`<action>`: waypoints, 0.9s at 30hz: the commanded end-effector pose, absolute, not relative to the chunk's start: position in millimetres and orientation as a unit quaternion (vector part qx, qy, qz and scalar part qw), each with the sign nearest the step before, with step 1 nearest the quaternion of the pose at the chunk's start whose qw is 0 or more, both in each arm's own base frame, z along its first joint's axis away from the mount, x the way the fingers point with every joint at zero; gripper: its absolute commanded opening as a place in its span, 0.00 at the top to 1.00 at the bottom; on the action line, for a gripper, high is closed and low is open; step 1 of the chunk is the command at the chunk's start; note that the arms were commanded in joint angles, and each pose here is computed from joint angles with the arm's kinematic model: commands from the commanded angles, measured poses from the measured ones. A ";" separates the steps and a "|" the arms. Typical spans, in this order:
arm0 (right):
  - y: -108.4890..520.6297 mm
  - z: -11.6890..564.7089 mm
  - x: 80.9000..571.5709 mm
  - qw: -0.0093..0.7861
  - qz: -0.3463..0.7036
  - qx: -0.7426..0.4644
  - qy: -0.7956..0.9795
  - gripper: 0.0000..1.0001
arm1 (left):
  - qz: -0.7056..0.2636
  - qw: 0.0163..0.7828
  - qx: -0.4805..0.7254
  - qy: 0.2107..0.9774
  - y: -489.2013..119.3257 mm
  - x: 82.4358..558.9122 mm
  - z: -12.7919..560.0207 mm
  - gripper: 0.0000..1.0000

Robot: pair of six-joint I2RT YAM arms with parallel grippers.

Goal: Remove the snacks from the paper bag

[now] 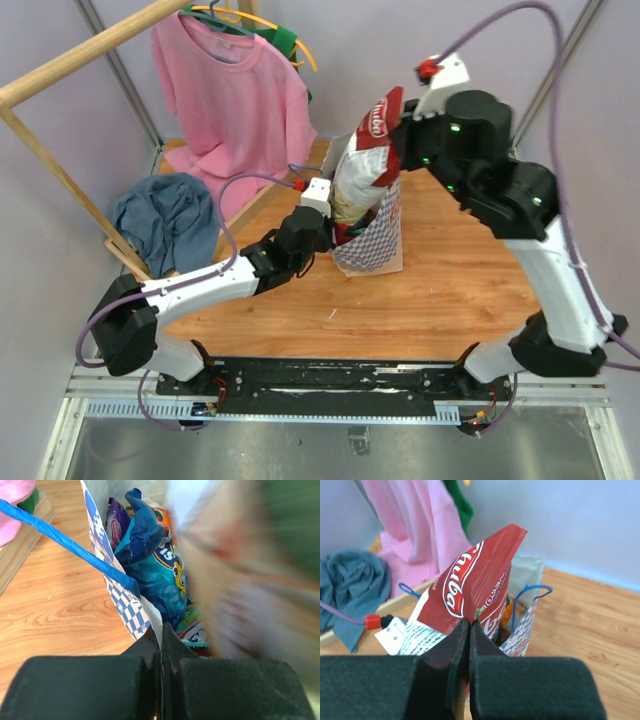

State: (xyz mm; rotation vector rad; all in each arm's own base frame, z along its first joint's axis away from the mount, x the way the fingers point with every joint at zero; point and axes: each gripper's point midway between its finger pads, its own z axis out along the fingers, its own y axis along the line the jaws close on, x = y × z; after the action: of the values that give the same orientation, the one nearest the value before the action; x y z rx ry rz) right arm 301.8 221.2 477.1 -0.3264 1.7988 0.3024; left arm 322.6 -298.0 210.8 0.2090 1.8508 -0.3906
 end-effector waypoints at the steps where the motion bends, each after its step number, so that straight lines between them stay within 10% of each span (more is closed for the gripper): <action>1: 174.8 537.9 284.2 0.684 0.118 -0.087 0.714 0.99 | -0.136 0.607 0.084 0.778 -289.5 338.1 228.7 0.99; 27: 20.4 564.4 207.2 0.753 0.005 0.048 0.656 0.99 | -0.066 0.589 0.081 0.802 -228.4 355.4 213.8 0.99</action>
State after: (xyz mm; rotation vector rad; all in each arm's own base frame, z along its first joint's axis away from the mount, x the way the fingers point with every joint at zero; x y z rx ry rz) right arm 189.8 20.6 581.2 0.0718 1.3809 0.1335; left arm 345.6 -248.1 191.0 0.2476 1.9372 -0.2224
